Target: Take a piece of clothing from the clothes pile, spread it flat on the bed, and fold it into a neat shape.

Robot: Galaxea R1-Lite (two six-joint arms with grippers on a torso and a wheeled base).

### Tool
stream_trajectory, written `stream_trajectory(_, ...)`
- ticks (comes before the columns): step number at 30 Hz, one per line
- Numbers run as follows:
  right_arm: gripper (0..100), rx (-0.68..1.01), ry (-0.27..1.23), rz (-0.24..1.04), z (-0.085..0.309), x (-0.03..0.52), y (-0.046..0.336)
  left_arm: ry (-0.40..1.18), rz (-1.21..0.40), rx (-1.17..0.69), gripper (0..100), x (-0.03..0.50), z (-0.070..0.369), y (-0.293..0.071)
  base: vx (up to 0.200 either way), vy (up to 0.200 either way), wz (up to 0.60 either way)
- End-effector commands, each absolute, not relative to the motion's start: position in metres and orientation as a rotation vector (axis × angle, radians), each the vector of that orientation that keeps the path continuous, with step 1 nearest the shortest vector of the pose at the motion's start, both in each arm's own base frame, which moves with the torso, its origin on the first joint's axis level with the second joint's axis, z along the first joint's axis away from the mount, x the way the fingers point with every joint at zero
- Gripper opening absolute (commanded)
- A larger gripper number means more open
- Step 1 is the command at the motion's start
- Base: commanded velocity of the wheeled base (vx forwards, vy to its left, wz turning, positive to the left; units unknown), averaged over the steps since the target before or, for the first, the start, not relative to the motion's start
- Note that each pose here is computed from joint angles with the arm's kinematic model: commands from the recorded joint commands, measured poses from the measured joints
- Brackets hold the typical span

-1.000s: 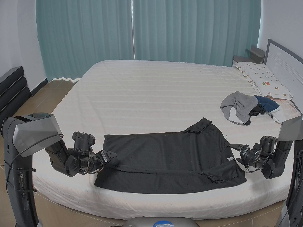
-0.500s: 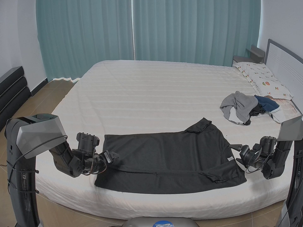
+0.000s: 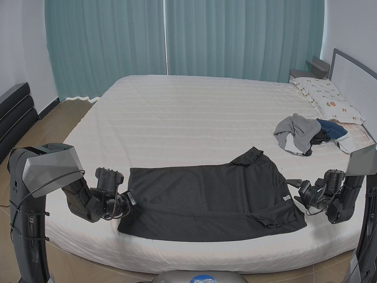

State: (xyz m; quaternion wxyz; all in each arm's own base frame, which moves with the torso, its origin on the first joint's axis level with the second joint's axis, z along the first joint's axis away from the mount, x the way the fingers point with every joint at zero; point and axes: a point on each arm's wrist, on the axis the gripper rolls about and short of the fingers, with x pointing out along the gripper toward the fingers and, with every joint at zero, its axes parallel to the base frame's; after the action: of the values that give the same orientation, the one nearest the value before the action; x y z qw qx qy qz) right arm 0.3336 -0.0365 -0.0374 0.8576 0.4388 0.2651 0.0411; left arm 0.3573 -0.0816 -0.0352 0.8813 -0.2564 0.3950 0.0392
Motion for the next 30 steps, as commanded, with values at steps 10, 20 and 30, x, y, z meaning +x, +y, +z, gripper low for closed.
stream_trajectory(10,100,0.812,0.519,0.143,-0.030,0.316,-0.026,0.819,0.129,-0.541,0,0.344,-0.027,-0.077,0.000,0.000,0.00)
stream_trajectory(20,100,0.739,0.563,0.152,-0.052,0.318,-0.024,0.837,0.143,-0.545,0,0.338,-0.029,-0.076,0.000,0.000,0.00)
stream_trajectory(30,100,0.725,0.577,0.153,-0.061,0.320,-0.024,0.843,0.144,-0.546,0,0.338,-0.031,-0.076,0.000,0.000,0.00)
